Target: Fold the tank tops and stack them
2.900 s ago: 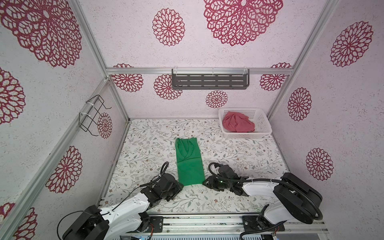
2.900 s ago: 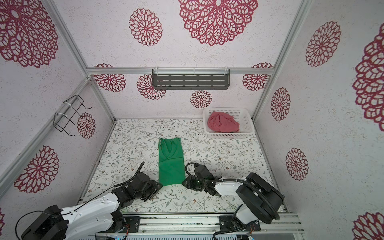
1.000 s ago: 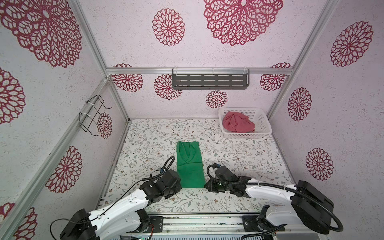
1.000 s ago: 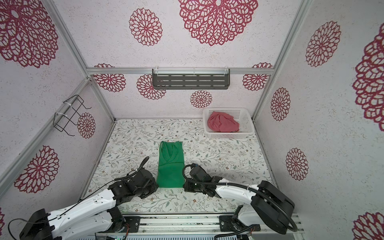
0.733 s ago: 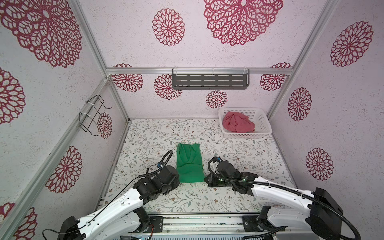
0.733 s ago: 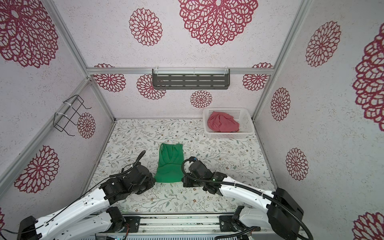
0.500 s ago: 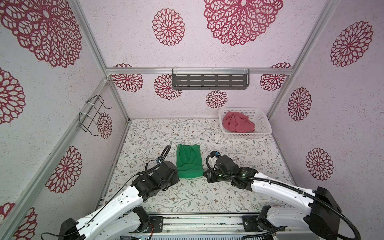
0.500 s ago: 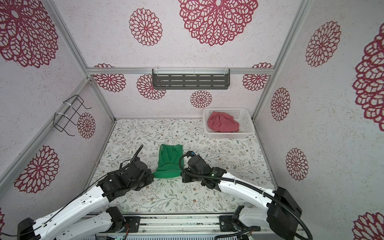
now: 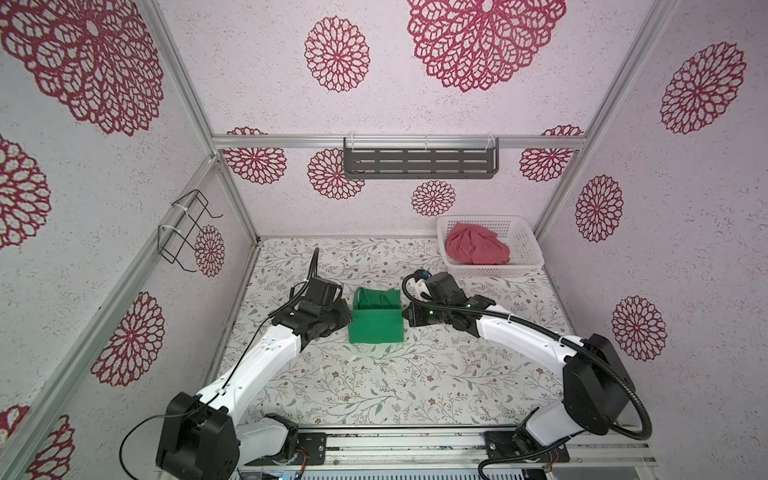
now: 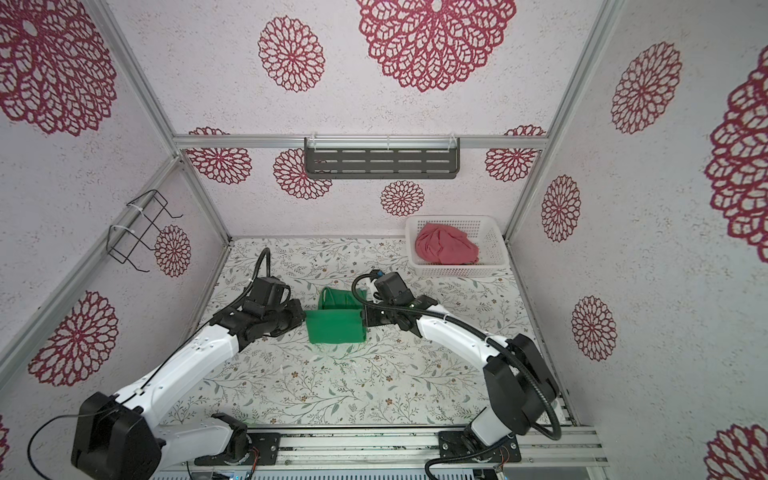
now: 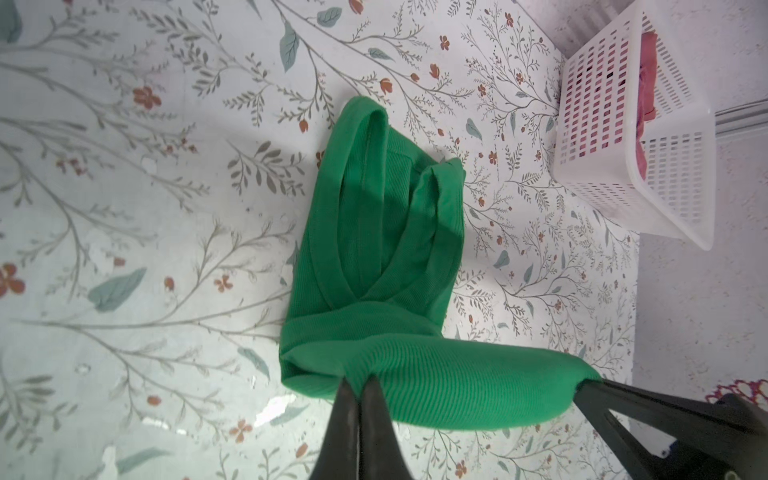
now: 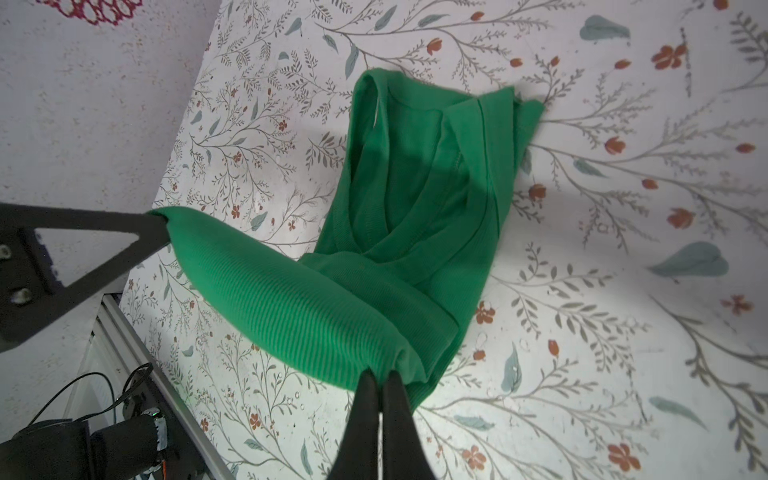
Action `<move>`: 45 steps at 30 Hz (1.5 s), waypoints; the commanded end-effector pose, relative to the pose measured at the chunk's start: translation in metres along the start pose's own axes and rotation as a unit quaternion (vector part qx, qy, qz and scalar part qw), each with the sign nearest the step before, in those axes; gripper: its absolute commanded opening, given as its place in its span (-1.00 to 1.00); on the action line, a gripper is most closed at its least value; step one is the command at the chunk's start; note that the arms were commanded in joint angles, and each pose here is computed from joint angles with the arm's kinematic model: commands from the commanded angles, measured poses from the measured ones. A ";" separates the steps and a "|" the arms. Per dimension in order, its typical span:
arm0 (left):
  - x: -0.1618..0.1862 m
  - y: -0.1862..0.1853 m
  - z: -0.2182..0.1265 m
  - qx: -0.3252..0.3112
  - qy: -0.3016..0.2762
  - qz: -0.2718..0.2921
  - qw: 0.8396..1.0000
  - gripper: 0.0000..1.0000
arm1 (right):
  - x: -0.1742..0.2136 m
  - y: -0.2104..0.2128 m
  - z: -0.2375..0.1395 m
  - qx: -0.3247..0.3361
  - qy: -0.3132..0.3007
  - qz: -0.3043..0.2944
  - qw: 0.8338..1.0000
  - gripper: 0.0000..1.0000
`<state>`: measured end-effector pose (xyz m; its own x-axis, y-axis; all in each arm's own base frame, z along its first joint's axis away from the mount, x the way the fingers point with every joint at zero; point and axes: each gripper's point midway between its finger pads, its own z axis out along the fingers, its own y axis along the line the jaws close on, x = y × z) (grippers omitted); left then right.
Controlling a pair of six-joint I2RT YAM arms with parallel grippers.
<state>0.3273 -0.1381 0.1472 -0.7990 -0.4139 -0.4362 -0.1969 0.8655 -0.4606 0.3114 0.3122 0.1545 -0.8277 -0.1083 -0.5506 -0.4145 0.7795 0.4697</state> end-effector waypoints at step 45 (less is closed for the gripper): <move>-0.099 -0.039 0.088 0.043 -0.035 0.033 0.998 -0.14 | -0.107 -0.030 0.043 -0.017 -0.071 0.014 0.997 -0.31</move>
<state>0.4763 -0.1289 0.1609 -0.7433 -0.3798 -0.5507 -0.0907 0.8728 -0.4795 0.4460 0.2946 0.1332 -0.8129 -0.0554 -0.5798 -0.3584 0.8322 0.4231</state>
